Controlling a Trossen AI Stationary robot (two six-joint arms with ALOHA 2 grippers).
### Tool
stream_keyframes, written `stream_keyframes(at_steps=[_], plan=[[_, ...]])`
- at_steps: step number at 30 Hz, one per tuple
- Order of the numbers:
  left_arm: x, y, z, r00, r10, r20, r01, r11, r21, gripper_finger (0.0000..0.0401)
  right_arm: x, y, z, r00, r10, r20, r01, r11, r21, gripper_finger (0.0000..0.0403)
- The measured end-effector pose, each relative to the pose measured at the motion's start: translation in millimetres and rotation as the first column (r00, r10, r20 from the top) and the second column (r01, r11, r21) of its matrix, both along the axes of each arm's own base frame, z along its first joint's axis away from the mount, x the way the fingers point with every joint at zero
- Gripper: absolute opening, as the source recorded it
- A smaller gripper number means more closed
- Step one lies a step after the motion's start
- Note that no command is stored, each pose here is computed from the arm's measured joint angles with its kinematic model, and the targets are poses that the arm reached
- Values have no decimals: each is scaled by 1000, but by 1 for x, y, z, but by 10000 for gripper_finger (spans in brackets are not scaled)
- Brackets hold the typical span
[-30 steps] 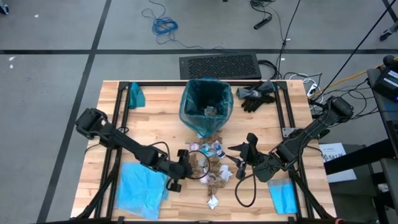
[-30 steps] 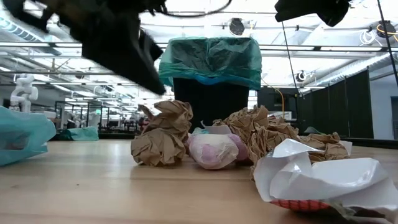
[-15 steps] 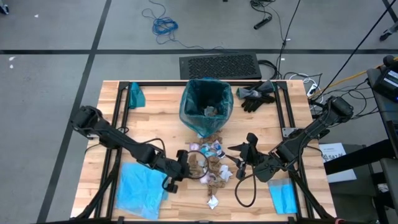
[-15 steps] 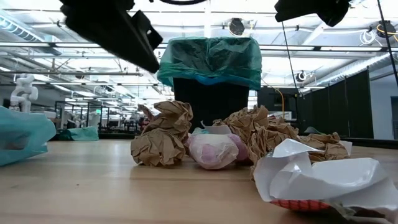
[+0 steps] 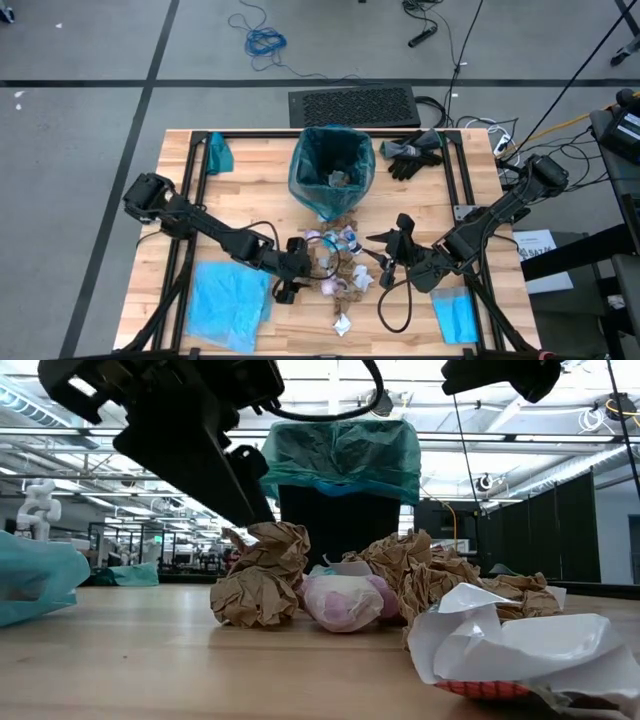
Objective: Place trash/remove bag and relplace
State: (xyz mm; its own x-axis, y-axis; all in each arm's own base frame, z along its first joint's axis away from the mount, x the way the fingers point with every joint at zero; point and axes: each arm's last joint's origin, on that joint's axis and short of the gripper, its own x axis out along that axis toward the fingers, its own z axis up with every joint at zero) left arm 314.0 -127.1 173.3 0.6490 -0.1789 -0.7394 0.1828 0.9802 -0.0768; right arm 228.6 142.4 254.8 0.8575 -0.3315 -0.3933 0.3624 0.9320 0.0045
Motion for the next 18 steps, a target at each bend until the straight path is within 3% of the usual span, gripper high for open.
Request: stream_keyframes(at_steps=[11, 14, 18], plan=[[8, -3, -18, 999, 52, -5, -52, 998, -17, 238, 0, 0, 0, 1000, 0, 0, 0, 1000, 0, 137], [8, -2, -16, 998, 69, 9, -69, 998, -4, 185, 0, 0, 0, 1000, 0, 0, 0, 1000, 0, 137], [7, -2, -9, 997, 66, 28, -66, 998, -9, 51, 0, 0, 0, 1000, -1, 0, 1, 1000, -1, 137]])
